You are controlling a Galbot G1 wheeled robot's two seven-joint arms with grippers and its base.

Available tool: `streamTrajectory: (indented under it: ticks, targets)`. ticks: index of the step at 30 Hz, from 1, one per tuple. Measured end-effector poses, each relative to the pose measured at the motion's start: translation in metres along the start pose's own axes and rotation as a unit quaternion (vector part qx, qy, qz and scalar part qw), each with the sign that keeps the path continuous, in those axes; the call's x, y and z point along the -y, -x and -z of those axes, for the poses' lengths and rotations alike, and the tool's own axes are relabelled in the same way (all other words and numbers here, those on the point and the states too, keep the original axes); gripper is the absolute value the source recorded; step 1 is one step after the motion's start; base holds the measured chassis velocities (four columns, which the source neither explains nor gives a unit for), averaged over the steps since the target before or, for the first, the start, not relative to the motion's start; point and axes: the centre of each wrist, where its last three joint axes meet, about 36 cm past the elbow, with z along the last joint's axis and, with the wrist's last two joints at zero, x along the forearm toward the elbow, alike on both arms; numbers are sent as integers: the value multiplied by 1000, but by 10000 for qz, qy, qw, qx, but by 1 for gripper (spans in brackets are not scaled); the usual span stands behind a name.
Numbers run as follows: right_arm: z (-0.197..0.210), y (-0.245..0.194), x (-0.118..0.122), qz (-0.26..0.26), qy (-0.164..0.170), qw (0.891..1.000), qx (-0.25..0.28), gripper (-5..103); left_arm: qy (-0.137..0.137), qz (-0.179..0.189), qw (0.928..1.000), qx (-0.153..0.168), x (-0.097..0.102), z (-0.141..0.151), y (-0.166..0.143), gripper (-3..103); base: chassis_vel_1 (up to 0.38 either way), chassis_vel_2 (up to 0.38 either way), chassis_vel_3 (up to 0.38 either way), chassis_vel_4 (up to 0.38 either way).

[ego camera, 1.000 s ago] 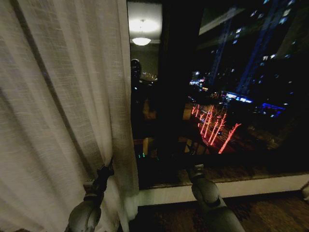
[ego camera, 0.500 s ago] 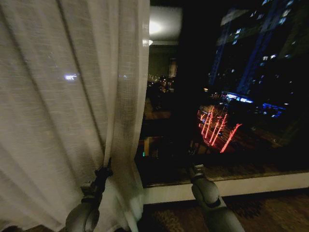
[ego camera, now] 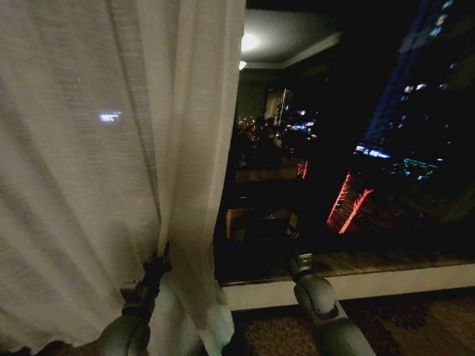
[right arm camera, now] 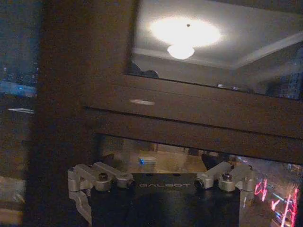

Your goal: Open the curtains by pulling them apart, changing their state from closed to fully open.

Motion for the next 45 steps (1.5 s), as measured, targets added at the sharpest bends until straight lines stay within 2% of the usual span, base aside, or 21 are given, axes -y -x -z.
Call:
streamTrajectory:
  ticks: [16,29,38,43,45]
  targets:
    - [-1,0,-1,28,2,10000,13,100,-60,64,10000,11,1,-1,-5,0,364,336,-374,-334]
    - [-2,1,-13,145,68,9999,15,100,-111,142,9998,53,0,-1,-10,0,359,321,-346,-322]
    - [-5,2,-17,189,82,9998,4,100,-113,322,9994,86,-8,2,-17,0,72,76,-73,-74]
    - [-10,4,-27,252,87,9996,3,100,-141,428,9989,161,-19,8,-19,0,-48,-58,46,62]
    - [-12,5,-35,312,86,9995,19,100,-120,535,9983,220,-29,13,-20,0,-11,-28,3,7]
